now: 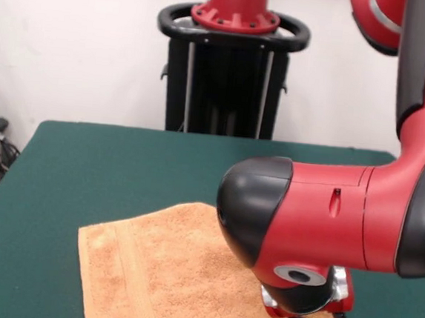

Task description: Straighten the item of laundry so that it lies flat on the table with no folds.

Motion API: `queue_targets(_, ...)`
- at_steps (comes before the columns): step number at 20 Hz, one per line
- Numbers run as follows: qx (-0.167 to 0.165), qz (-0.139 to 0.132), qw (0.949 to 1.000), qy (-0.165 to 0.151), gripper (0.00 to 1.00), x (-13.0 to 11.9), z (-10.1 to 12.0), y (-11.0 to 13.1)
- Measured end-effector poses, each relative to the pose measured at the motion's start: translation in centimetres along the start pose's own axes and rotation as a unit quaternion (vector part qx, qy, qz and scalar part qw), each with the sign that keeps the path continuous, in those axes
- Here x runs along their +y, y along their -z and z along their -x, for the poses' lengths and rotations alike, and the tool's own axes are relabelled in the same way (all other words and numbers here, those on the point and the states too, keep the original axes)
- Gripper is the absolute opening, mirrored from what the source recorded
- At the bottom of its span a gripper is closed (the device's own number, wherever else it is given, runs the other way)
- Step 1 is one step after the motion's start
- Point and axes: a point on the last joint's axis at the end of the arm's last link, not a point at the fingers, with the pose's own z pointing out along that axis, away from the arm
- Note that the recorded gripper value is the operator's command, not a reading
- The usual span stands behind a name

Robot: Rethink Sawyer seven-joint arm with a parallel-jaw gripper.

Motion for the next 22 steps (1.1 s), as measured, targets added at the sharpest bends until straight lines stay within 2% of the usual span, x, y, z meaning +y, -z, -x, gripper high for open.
queue_targets(9,0.001,-0.002,1.0,0.002,1.0,0.0,0.1,0.1)
queue_targets(13,0.006,-0.002,1.0,0.004,1.0,-0.8,0.5,0.6)
queue_targets(16,0.011,-0.006,0.9999,0.005,1.0,-2.6,1.1,1.9)
queue_targets(19,0.012,-0.019,0.9997,-0.003,1.0,-6.1,1.6,4.5)
queue_targets(22,0.011,-0.033,0.9993,-0.013,1.0,-8.5,1.4,6.5)
